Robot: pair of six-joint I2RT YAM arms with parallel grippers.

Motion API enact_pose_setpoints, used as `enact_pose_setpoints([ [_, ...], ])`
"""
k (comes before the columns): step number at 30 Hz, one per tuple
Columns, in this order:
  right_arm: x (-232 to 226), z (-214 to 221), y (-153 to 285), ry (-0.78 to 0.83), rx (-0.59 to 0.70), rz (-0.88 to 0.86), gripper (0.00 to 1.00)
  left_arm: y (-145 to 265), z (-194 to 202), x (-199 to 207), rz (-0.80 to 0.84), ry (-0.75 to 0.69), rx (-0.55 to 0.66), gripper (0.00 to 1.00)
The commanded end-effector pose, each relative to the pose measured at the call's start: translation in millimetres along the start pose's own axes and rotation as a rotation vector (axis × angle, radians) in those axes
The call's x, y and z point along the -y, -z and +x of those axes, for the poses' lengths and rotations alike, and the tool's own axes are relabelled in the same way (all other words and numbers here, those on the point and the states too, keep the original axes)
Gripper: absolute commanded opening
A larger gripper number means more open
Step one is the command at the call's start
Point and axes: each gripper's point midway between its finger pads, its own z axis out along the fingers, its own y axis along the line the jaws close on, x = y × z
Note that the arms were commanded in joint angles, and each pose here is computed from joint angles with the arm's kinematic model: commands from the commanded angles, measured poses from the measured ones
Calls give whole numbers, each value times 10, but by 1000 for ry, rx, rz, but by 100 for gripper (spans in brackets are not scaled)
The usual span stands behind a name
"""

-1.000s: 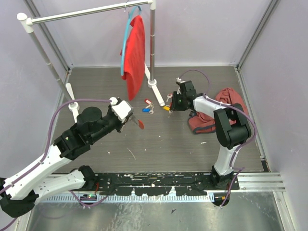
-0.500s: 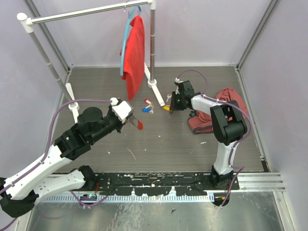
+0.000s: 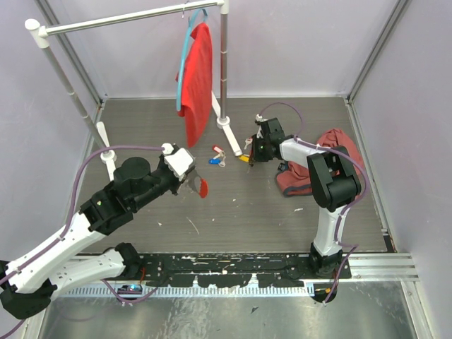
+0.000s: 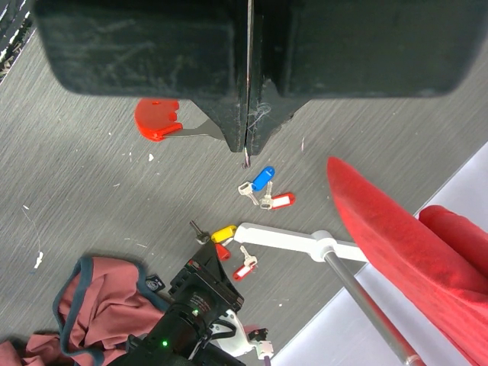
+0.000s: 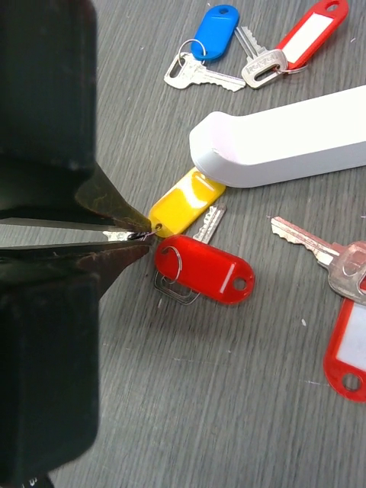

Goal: Put the keys on the keyring

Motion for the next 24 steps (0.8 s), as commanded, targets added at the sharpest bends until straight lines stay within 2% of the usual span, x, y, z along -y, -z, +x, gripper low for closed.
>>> enact_pose_setpoints([
  [1,-121,-242,31,25,59,-47,14,7,-103,-35,-14,11,49,0],
  [4,-123,-230,28,26,54,-49,13,11,-107,-35,-14,12,51,0],
  [10,-122,-258,101,45,67,-44,1,14,-109,-37,-14,12,53,0],
  [19,-222,-346,522,121,125,-68,1,26,-139,-22,-4,15,64,0],
  [24,-369,-380,927,162,183,-123,1,29,-156,7,12,20,71,0],
])
